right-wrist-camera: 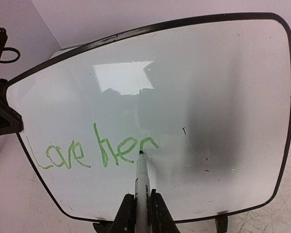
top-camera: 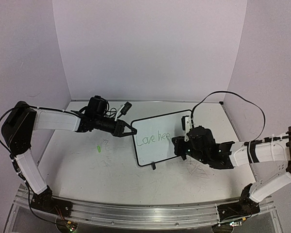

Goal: Write a sentence on the whiteboard

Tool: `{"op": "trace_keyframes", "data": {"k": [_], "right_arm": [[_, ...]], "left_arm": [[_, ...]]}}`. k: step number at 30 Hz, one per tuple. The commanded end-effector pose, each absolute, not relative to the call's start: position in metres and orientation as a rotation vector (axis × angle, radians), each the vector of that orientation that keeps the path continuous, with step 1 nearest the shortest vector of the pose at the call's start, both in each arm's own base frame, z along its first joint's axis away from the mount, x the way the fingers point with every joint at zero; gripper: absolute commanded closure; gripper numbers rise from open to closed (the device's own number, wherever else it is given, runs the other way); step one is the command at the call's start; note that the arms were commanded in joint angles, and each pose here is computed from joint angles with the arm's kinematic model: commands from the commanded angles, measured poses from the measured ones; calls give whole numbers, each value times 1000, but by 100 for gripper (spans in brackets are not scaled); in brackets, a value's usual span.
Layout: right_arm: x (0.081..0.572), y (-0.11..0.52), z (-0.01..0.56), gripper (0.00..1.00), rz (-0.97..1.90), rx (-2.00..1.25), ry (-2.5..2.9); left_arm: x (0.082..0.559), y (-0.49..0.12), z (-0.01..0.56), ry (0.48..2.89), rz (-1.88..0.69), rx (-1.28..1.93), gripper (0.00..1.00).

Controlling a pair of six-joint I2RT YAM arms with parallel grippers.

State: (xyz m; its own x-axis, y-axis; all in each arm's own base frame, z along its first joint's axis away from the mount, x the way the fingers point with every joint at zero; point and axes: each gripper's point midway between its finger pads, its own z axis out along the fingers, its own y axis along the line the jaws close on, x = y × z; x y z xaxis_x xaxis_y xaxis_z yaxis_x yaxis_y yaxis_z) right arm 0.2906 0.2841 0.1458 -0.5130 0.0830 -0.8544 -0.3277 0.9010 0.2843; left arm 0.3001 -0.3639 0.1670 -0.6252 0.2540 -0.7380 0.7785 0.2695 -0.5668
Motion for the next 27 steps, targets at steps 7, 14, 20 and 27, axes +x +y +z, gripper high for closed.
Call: {"op": "trace_keyframes", "data": {"k": [7, 14, 20, 27], "right_arm": [[287, 272, 137, 100, 479, -143, 2073], [296, 269, 159, 100, 451, -100, 2012], [301, 274, 167, 100, 453, -105, 1990], [306, 278, 175, 100, 449, -107, 1967]], "left_arm": [[295, -367, 189, 1991, -1377, 956, 100], [295, -367, 189, 1991, -1377, 955, 100], [295, -366, 190, 1988, -1374, 956, 100], [295, -366, 191, 1986, -1375, 957, 100]]}}
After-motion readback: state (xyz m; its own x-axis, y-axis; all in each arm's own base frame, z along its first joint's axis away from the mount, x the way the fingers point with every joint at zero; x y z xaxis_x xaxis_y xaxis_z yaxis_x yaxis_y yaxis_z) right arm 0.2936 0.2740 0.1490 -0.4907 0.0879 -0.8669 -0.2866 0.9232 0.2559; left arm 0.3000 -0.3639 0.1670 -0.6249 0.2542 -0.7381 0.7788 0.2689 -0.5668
